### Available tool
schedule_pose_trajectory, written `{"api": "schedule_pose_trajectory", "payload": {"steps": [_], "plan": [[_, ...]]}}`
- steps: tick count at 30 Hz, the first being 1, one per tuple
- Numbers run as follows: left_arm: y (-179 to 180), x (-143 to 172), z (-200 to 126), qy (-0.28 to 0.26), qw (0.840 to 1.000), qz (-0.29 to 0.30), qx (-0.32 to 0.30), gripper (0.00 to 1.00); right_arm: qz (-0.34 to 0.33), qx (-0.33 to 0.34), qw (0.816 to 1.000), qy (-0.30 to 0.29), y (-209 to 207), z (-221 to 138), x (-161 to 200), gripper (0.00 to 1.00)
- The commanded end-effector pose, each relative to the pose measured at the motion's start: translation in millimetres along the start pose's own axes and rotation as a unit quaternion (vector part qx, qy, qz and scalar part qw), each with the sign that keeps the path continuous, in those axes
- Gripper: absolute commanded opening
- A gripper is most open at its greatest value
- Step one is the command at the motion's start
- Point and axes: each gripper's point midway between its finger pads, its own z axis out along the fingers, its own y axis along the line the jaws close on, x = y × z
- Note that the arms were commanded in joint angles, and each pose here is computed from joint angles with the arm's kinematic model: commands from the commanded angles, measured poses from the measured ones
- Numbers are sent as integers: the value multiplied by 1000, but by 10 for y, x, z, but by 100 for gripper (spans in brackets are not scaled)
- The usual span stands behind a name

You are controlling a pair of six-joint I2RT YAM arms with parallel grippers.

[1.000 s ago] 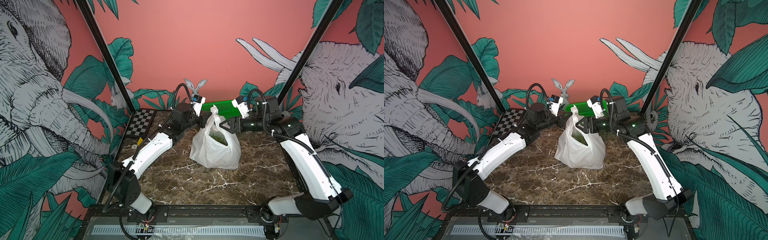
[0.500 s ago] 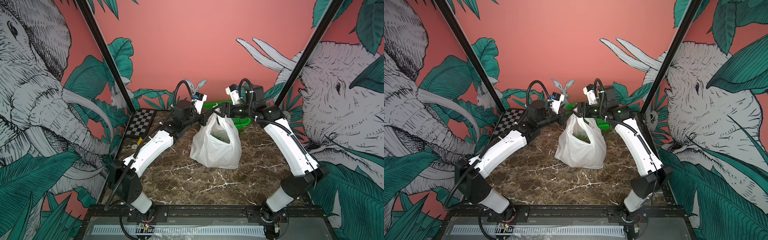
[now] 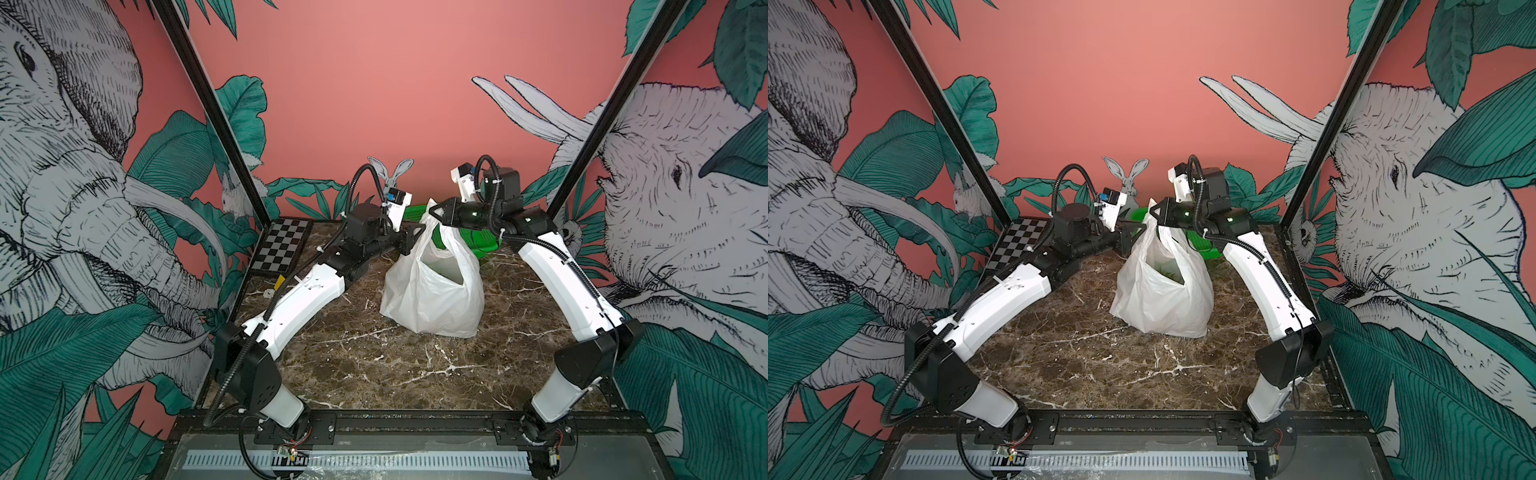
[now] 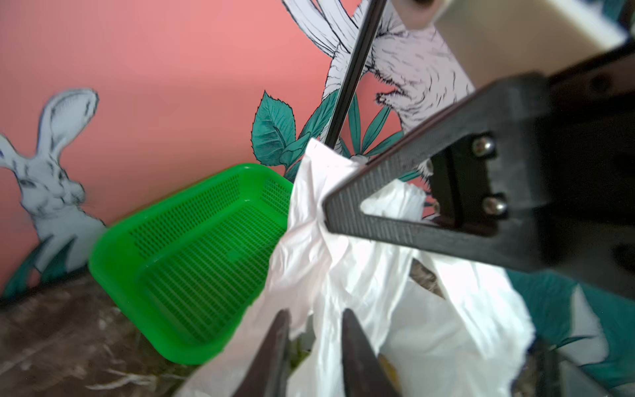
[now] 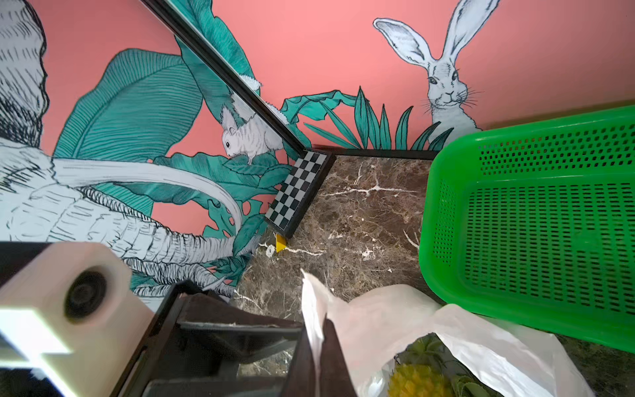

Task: Place the pineapple into a plastic bag & tie a knot
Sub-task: Cross the plastic bag at the center of the board.

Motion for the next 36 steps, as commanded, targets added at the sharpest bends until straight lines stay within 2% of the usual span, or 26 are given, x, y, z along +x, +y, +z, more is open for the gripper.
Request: {"api": "schedule_pose_trajectory", "payload": {"steps": [1, 5, 11, 15, 26, 33, 35, 36], "plan": [[-183, -308, -349, -42, 999, 16, 11, 50, -5, -16, 999, -35, 67, 19, -210, 5], [-477, -280, -423, -25, 997, -3, 71, 61, -1, -23, 999, -34, 70, 60, -217, 6], [-842, -20, -281, 8, 994, -3, 109, 66, 3, -29, 999, -34, 80, 69, -205, 7], [-801, 67, -116, 11, 996, -2, 88, 67, 6, -33, 999, -32, 87, 74, -192, 8], [-630, 15, 250, -2, 999, 1, 52, 70, 11, -37, 999, -32, 83, 82, -176, 7], [-660, -129, 374, -36, 997, -13, 65, 71, 11, -33, 999, -30, 58, 94, -154, 7], [-665, -163, 401, -44, 997, -16, 68, 68, 11, -32, 999, -30, 48, 103, -155, 7], [-673, -174, 408, -45, 996, -16, 70, 63, 10, -32, 999, -31, 49, 104, -165, 8]]}}
